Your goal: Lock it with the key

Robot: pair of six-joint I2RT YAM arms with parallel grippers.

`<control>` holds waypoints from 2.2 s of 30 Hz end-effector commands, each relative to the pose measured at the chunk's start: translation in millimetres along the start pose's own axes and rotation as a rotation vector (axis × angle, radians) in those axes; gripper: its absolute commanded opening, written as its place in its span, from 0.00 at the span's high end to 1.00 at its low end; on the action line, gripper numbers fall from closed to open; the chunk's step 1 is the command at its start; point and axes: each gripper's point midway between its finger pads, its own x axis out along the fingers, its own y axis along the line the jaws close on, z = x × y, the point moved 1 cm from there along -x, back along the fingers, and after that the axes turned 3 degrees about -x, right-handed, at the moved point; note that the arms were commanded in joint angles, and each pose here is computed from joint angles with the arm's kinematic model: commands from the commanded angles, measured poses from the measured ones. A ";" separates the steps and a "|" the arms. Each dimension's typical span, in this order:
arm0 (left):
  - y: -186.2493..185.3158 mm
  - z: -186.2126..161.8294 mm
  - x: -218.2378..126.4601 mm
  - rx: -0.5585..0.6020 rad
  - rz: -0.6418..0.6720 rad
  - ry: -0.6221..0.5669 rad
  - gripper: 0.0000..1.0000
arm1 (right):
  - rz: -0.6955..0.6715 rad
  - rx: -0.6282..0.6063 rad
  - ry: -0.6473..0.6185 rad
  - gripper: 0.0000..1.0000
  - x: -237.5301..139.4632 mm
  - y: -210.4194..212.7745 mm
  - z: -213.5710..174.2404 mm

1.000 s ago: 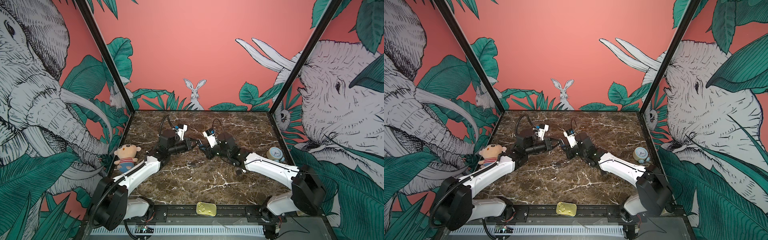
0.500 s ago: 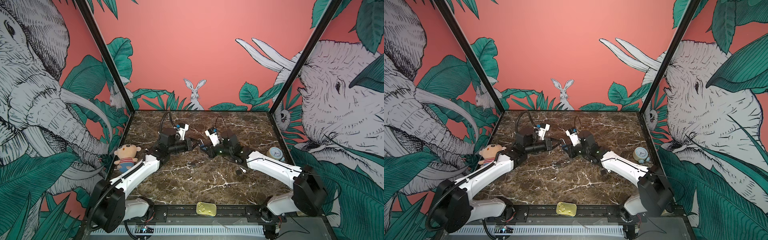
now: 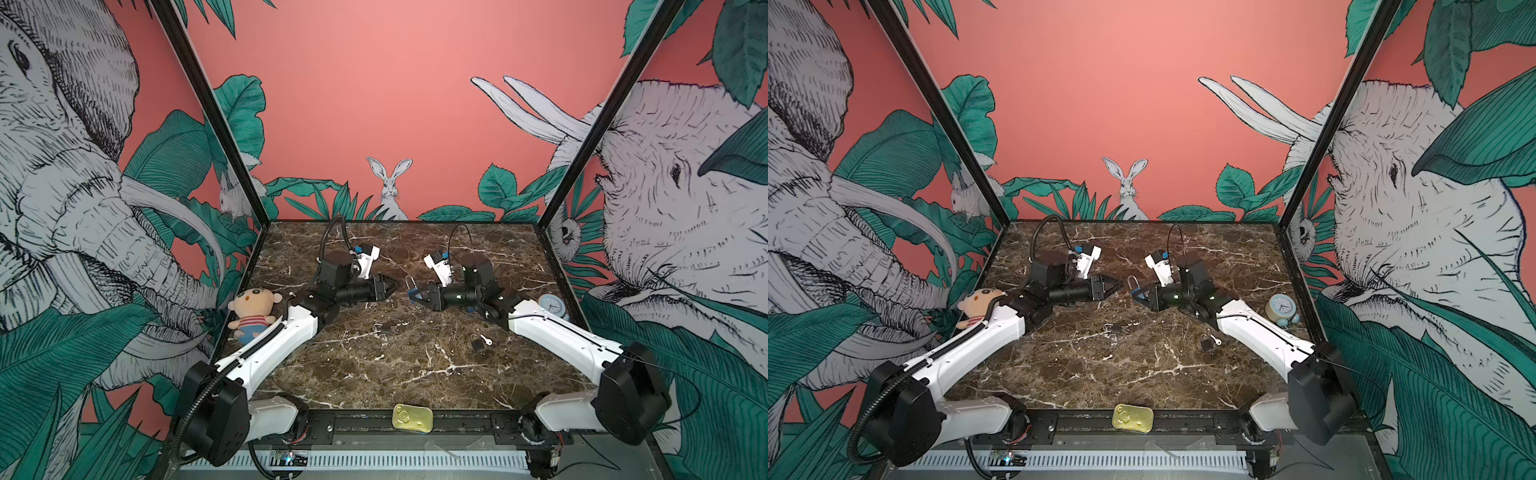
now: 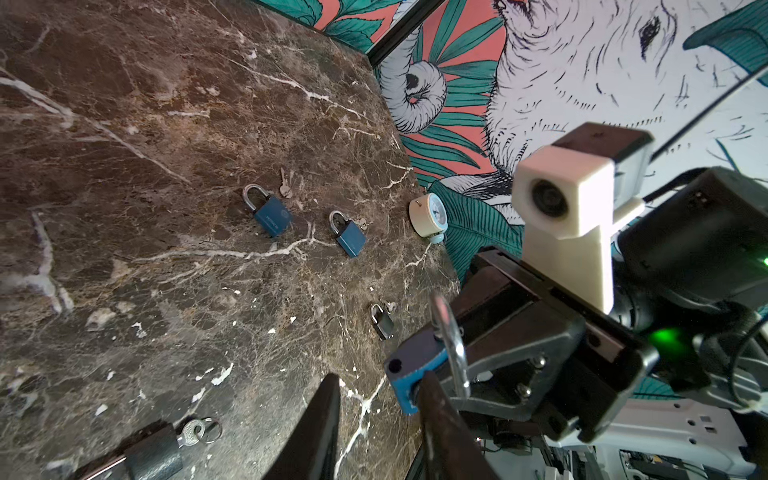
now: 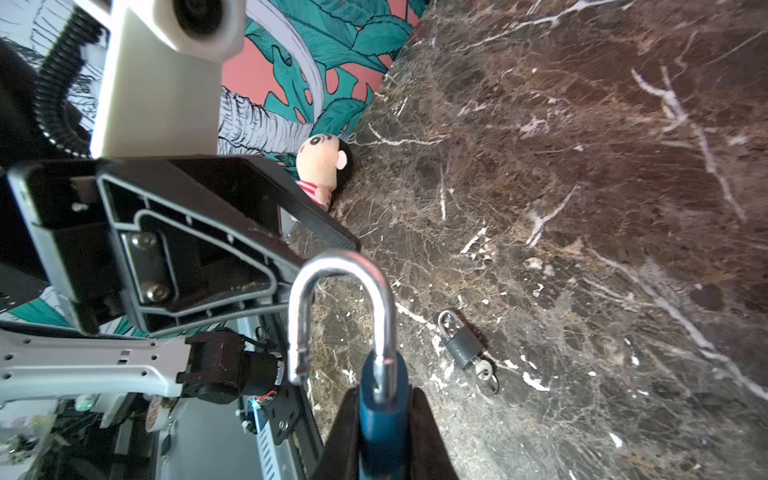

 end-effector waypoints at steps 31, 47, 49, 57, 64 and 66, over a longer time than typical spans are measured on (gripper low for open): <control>-20.0 -4.9 -8.6 0.145 -0.063 0.079 0.62 | 0.257 0.040 0.027 1.00 -5.2 38.2 8.2; -18.5 0.5 -11.8 0.133 -0.084 0.068 0.62 | 0.281 0.038 0.034 1.00 -9.5 44.8 6.7; -21.0 0.6 -11.6 0.135 -0.098 0.069 0.62 | 0.283 0.041 0.036 1.00 -9.2 44.8 6.6; -26.3 -0.4 -8.0 0.124 -0.148 0.089 0.70 | 0.303 0.050 0.039 1.00 -7.9 46.7 7.2; -24.5 -3.2 -6.0 0.120 -0.156 0.103 0.79 | 0.311 0.051 0.039 1.00 -8.5 48.3 8.4; -24.4 -4.0 -5.4 0.118 -0.159 0.107 0.83 | 0.320 0.052 0.039 1.00 -8.8 49.5 9.3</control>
